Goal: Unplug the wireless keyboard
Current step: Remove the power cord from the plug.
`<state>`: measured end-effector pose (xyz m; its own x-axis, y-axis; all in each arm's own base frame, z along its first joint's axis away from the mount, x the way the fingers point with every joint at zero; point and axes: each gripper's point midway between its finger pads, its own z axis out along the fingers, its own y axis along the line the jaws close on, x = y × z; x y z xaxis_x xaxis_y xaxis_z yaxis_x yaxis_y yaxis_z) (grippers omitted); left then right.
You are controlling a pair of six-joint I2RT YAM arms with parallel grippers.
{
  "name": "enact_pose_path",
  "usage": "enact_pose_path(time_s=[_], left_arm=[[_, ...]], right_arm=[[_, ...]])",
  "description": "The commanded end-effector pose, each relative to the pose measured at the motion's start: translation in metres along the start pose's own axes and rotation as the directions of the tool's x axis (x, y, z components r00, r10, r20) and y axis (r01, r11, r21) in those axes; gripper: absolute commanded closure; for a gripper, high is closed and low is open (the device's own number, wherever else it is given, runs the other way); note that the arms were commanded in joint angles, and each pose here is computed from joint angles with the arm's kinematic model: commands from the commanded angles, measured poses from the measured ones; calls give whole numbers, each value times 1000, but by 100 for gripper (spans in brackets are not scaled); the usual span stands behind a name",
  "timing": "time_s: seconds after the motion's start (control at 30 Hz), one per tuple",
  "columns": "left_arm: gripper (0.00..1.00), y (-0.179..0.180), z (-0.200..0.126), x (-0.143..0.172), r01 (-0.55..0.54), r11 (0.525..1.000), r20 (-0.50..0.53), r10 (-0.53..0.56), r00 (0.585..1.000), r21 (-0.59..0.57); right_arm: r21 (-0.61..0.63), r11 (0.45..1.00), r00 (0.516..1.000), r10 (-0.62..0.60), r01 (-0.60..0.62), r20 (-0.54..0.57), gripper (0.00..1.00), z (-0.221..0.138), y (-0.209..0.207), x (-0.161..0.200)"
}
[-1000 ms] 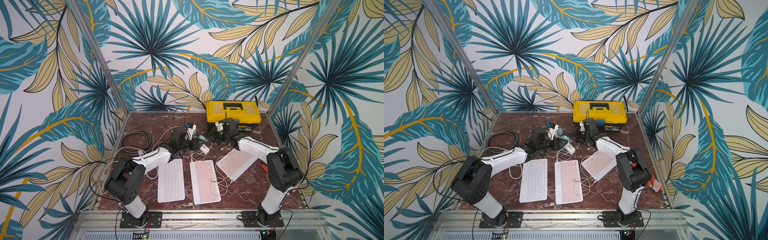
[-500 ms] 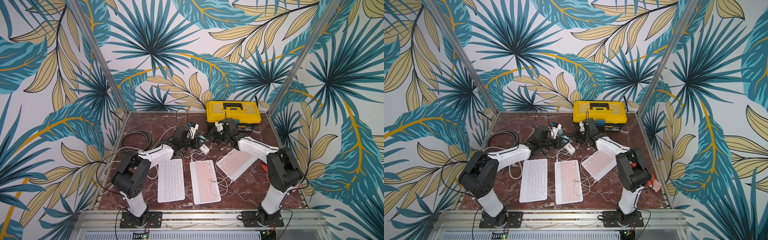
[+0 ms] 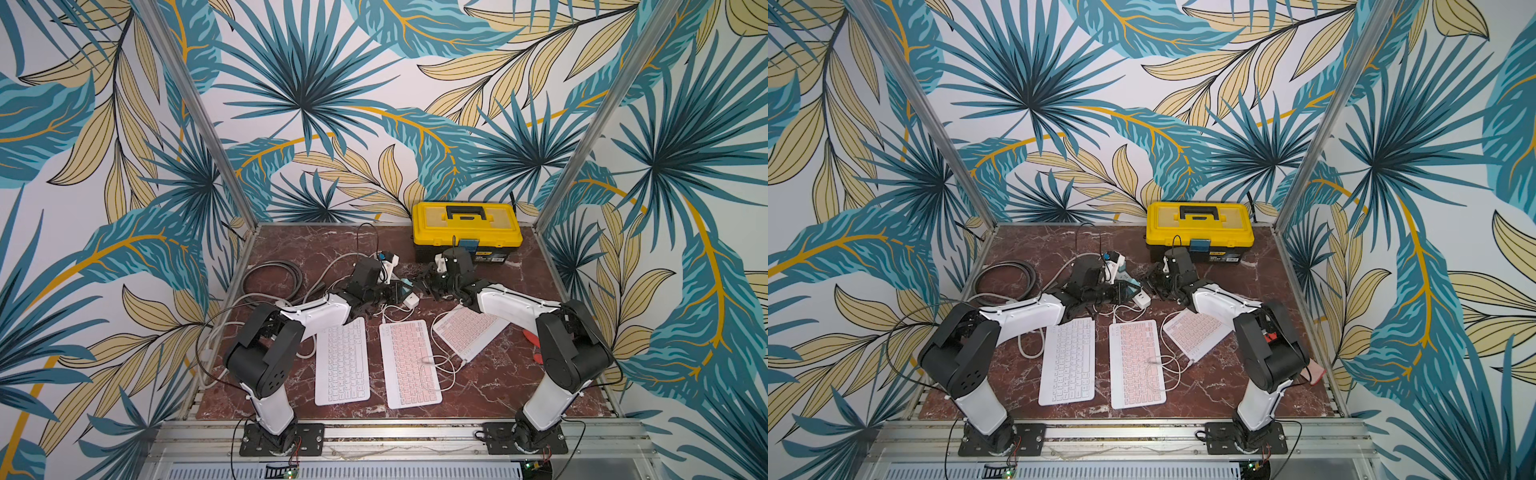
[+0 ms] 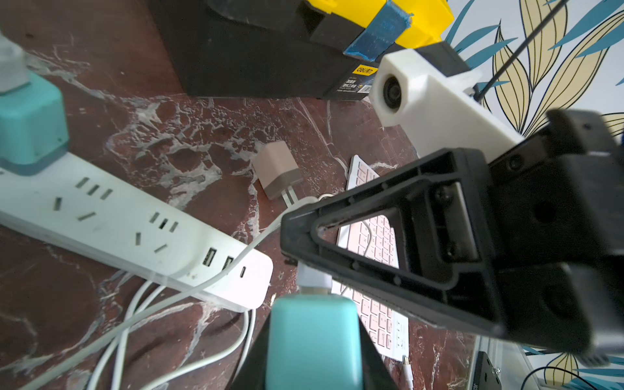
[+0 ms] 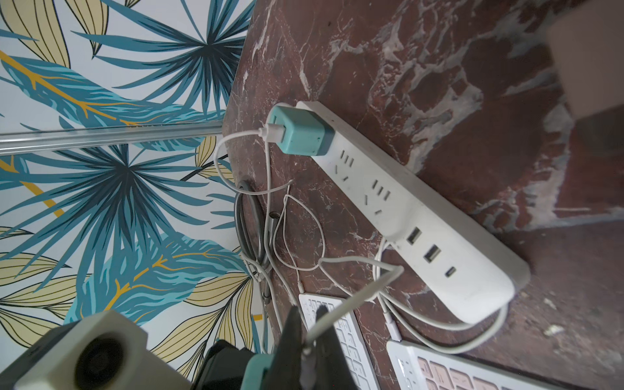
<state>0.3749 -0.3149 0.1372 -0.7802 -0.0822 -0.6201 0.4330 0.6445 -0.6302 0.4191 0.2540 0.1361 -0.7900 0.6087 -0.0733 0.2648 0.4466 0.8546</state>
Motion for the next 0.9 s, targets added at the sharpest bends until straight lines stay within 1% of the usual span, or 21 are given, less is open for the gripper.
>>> enact_pose_path(time_s=[0.0, 0.1, 0.2, 0.3, 0.43, 0.53, 0.63, 0.7, 0.73, 0.87], left_arm=[[100, 0, -16, -3, -39, 999, 10, 39, 999, 18], [100, -23, -23, 11, -119, 982, -41, 126, 991, 148], [100, -31, -31, 12, -122, 972, -51, 135, 990, 201], [100, -23, -34, 8, -94, 982, -37, 101, 994, 167], [100, -5, -37, 2, -40, 994, -14, 42, 999, 102], [100, 9, -40, -3, 8, 999, 11, -9, 1000, 51], [100, 22, -49, -10, 53, 999, 52, -53, 997, 0], [100, 29, -54, -14, 85, 996, 77, -83, 994, -24], [100, 31, -57, -17, 98, 995, 94, -94, 991, -36], [100, 49, -66, -26, 168, 980, 164, -149, 975, -107]], right_arm=[[-4, 997, 981, 76, -77, 180, 94, -19, -9, -53], [-22, 991, 971, 134, -133, 195, 94, -25, -20, -68], [-22, 989, 965, 150, -149, 215, 94, -31, -25, -80], [-23, 989, 963, 147, -146, 226, 94, -33, -26, -86], [-26, 992, 971, 124, -121, 203, 94, -32, -22, -84], [0, 998, 979, 59, -60, 196, 93, -37, -19, -81], [75, 996, 982, -52, 39, 181, 93, -47, -19, -77], [104, 988, 978, -129, 113, 161, 93, -52, -17, -74], [118, 981, 976, -168, 152, 141, 93, -54, -17, -71], [106, 948, 951, -307, 301, 41, 92, -56, -9, -57]])
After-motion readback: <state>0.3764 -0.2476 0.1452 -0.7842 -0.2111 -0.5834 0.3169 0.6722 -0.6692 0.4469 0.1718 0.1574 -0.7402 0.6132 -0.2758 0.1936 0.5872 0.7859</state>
